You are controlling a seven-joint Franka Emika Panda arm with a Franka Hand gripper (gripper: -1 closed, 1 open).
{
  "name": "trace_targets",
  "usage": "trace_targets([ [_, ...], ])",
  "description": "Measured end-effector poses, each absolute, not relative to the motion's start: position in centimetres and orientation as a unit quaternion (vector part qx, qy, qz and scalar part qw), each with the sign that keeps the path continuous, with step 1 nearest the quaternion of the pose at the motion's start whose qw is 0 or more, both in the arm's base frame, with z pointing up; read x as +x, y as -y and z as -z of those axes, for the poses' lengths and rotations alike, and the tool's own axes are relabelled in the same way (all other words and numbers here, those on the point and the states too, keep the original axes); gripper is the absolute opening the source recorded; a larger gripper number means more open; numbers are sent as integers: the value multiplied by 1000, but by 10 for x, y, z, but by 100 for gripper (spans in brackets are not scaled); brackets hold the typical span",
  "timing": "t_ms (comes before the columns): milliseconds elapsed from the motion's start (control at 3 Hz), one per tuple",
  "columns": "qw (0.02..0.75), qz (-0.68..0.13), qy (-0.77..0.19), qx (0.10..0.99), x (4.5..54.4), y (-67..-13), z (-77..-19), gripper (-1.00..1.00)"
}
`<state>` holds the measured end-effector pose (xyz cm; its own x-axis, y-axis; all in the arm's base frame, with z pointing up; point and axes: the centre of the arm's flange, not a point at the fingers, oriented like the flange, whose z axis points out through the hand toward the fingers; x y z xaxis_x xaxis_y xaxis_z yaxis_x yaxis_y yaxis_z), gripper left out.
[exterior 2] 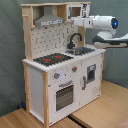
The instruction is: Play with the kitchen
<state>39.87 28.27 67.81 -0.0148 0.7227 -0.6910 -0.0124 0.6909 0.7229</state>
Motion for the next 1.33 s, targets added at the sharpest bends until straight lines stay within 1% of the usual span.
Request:
trace_targets([
  [667,633,-288,-667,269,441,-279,-683,100],
  [1000,635,-273,-670,271,462,-270,-680,100],
  [1333,637,-253,-675,272,471,-272,-693,100],
])
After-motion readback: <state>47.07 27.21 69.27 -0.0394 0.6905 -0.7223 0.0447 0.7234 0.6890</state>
